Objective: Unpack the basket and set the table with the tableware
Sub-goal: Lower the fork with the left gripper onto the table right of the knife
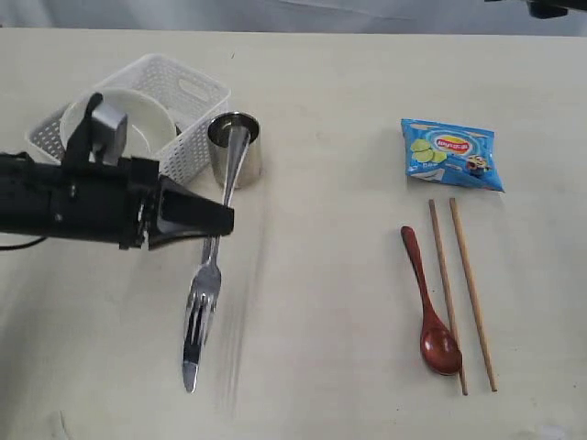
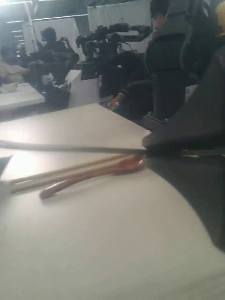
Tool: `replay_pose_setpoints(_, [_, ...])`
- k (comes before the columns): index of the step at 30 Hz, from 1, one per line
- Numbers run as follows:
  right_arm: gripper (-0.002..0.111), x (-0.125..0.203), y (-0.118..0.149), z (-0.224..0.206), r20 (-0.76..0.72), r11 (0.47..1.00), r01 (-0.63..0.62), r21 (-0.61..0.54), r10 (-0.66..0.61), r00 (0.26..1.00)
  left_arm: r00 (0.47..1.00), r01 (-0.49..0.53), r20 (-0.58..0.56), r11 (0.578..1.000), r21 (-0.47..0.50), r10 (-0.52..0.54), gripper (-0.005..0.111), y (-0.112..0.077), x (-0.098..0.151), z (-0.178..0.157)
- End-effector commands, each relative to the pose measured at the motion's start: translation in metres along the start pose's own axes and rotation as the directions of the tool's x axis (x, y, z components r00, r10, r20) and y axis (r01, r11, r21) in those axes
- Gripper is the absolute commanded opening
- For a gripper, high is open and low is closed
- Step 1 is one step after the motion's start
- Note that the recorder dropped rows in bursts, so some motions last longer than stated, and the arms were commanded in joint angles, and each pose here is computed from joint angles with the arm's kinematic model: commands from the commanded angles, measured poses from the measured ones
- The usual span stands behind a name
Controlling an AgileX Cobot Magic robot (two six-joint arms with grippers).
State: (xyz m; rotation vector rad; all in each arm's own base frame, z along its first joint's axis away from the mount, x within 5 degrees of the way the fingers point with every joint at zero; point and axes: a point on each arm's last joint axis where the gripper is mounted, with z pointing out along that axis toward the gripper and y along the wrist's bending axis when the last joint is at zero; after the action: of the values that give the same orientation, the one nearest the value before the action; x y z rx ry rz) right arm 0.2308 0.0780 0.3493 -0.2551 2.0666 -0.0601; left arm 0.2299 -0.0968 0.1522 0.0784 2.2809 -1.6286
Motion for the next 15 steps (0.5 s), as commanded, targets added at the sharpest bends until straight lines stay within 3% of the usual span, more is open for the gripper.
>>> replay_pose_setpoints(1, [0.052, 0.0, 0.0, 0.001, 0.005, 1.0, 0.013, -0.005, -0.013, 1.0, 0.999, -0.024, -0.029, 0.999, -0.043, 0.023, 0.0, -0.01, 0.016, 0.006])
replay_pose_setpoints(5, [0.052, 0.0, 0.0, 0.001, 0.004, 1.0, 0.013, -0.004, -0.013, 1.0, 0.998, -0.059, 0.012, 0.988, -0.143, 0.062, 0.0, -0.022, 0.017, 0.0])
replay_pose_setpoints(10, [0.052, 0.0, 0.0, 0.001, 0.004, 1.0, 0.013, -0.004, -0.013, 1.0, 0.984, -0.092, 0.127, 0.965, -0.248, 0.126, 0.0, -0.053, 0.015, -0.013])
replay_pose_setpoints(15, [0.052, 0.0, 0.0, 0.001, 0.004, 1.0, 0.013, -0.004, -0.013, 1.0, 0.971, -0.09, 0.186, 0.948, -0.306, 0.152, 0.0, -0.082, 0.028, -0.011])
